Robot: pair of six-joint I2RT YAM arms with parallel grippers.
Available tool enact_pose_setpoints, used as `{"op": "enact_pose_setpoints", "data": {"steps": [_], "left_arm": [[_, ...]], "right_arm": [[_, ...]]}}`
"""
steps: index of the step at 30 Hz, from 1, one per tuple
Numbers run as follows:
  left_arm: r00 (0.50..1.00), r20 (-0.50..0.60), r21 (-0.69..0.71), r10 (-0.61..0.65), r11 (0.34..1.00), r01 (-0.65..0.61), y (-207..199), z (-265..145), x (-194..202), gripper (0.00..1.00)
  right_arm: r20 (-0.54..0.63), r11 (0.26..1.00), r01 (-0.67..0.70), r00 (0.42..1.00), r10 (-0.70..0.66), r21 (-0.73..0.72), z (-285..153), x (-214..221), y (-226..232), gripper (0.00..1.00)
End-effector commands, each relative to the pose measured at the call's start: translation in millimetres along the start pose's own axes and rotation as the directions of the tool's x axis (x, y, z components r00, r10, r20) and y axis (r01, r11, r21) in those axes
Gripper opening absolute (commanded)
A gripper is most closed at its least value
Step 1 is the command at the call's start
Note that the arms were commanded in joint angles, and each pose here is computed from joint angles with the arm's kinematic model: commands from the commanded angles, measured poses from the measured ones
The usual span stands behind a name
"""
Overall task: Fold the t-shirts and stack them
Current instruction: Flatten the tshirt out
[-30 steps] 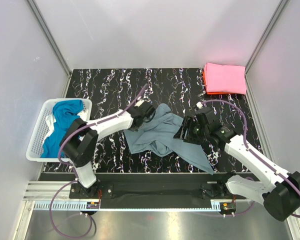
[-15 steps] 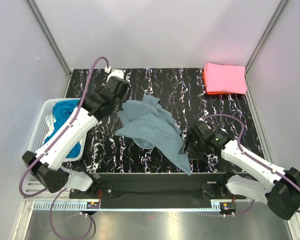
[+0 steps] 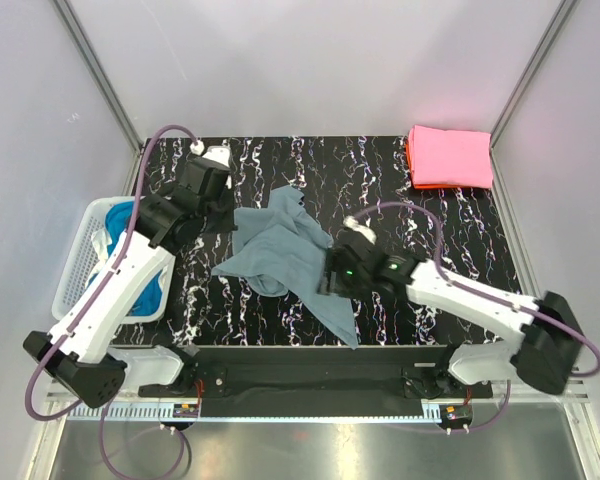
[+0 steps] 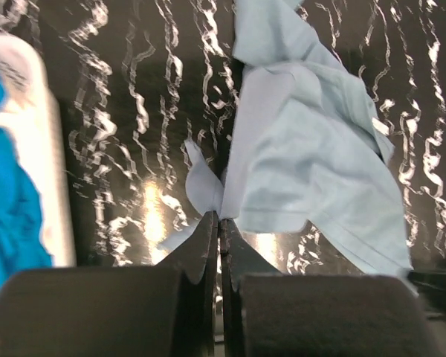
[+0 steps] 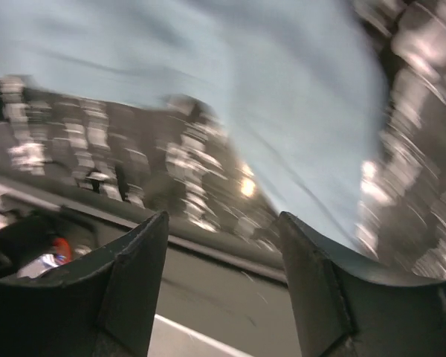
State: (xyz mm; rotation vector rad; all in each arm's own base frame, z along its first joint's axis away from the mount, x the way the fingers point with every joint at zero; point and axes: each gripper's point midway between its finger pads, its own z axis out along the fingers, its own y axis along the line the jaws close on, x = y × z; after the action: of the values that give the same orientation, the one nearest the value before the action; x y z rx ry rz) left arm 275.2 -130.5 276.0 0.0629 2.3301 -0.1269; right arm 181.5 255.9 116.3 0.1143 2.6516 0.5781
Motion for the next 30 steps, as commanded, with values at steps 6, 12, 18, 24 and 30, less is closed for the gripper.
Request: {"op": "enact_pose_setpoints", "data": {"steps": [6,12,18,24,30], "left_arm": [[0.986,-0.053,0.094,-0.159,0.982,0.163,10,26,-7,0.0],[0.972,-0.102,0.133,-0.212,0.965,0.224,11,40,-8,0.0],[0.97,-0.1,0.124,-0.222,0.964,0.234,16,44,-13,0.0],[0.968,-0.11,0.114,-0.225,0.965,0.238,18,52,-7,0.0],[0.976,-0.078,-0.032,-0.202,0.979,0.2,46,55,-2,0.0]], "right_arm": [[0.391,0.841,0.498,0.832,-0.393,-0.212,15,-49,168,0.72],[0.472,0.741,0.667,0.681,-0.56,-0.082,63,-48,185,0.71],[0.437,0.711,0.691,0.603,-0.667,0.131,94,-60,162,0.71],[0.414,0.712,0.651,0.591,-0.692,0.263,98,-73,141,0.39],[0.409,0.754,0.455,0.645,-0.646,0.473,48,-99,88,0.0]]}}
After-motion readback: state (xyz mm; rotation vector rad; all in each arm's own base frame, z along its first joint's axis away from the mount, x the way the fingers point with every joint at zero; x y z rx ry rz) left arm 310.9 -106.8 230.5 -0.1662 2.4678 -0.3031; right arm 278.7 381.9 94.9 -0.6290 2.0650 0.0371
